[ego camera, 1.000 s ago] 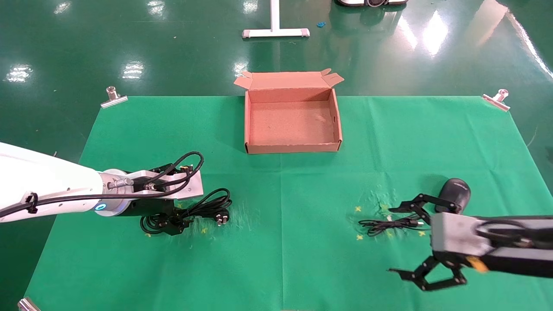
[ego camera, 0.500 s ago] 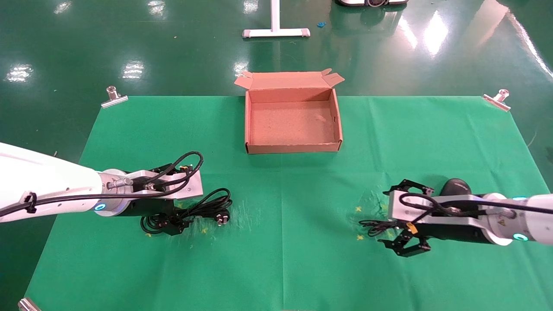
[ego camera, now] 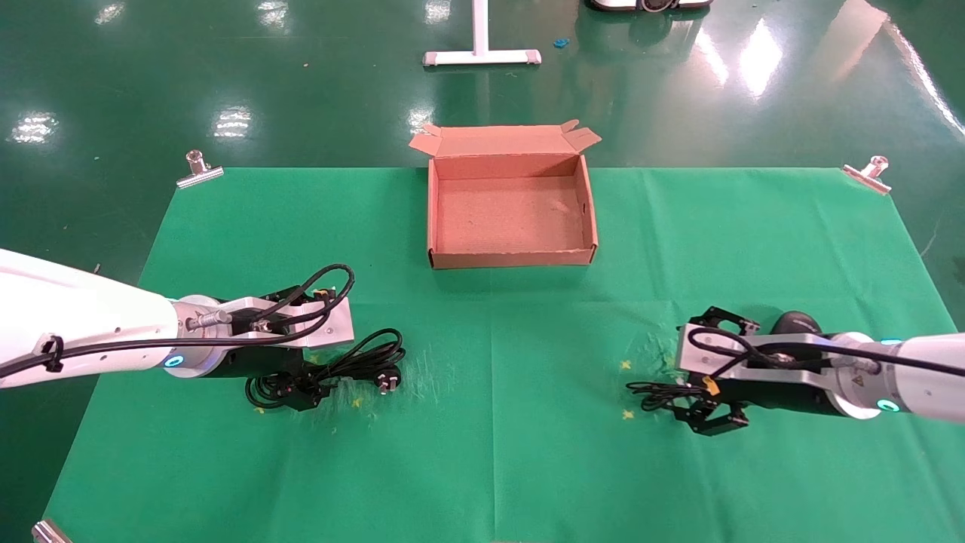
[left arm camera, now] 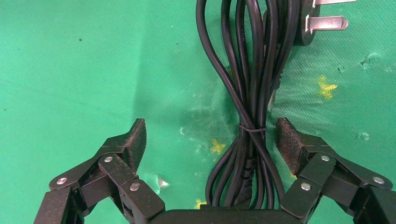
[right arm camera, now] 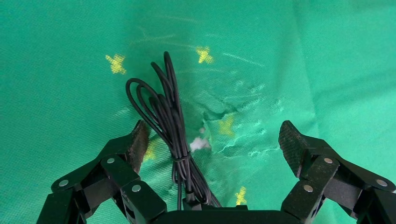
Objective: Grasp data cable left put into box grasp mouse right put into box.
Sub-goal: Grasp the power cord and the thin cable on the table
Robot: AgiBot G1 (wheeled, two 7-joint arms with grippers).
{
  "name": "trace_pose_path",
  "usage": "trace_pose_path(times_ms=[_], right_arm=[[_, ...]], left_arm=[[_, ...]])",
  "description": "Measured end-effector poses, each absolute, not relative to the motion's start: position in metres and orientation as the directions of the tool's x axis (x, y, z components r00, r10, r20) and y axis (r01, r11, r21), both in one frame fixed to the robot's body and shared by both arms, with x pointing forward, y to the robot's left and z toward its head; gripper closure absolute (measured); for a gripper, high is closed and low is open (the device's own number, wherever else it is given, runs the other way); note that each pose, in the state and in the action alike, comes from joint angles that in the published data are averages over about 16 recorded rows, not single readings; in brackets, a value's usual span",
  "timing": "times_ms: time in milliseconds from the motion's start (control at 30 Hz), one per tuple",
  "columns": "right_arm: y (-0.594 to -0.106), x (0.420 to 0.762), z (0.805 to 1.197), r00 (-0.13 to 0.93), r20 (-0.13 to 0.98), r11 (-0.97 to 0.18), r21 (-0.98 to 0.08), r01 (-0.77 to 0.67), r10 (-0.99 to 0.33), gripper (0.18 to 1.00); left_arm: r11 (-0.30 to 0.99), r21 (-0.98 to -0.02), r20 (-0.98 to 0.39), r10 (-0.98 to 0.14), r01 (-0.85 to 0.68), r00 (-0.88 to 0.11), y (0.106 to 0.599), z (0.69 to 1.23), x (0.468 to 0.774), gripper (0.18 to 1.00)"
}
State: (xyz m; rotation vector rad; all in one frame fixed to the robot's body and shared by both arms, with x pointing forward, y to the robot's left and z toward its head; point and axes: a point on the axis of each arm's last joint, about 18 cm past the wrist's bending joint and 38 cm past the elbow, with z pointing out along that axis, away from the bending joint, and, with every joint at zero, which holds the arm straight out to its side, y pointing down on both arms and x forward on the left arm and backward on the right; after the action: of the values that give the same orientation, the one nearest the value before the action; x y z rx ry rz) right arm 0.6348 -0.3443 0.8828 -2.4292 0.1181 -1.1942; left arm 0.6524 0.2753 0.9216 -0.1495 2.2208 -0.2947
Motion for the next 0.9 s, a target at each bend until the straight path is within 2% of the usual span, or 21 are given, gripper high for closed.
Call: trace_pose_path(times_ms=[300, 500, 733, 900], right_arm=[[-0.3444, 0.6333, 0.8826, 0.631, 0.732, -0.903, -0.414, 0.113, -0.257, 0.192], [-0.3444, 0.6323, 0.8826, 0.634, 0.730, -0.903, -0.415, 0.115, -0.255, 0.229], [-0.3442, 0.6316, 0.8826, 0.636, 0.729, -0.902, -0.416, 0.116, -0.254, 0.313], [-0.3441, 0.6313, 0.8827, 0.637, 0.728, -0.902, -0.416, 0.117, -0.254, 0.406]], left_arm=[[0.965, -0.264, -0.758, -0.210, -0.004, -0.617, 0.2754, 0.9217, 0.6523, 0.244], [0.964, -0.264, -0.758, -0.210, -0.004, -0.618, 0.2752, 0.9216, 0.6522, 0.321], [0.964, -0.265, -0.757, -0.211, -0.004, -0.619, 0.2751, 0.9216, 0.6521, 0.458], [0.964, -0.265, -0.757, -0.211, -0.004, -0.619, 0.2750, 0.9215, 0.6521, 0.574]])
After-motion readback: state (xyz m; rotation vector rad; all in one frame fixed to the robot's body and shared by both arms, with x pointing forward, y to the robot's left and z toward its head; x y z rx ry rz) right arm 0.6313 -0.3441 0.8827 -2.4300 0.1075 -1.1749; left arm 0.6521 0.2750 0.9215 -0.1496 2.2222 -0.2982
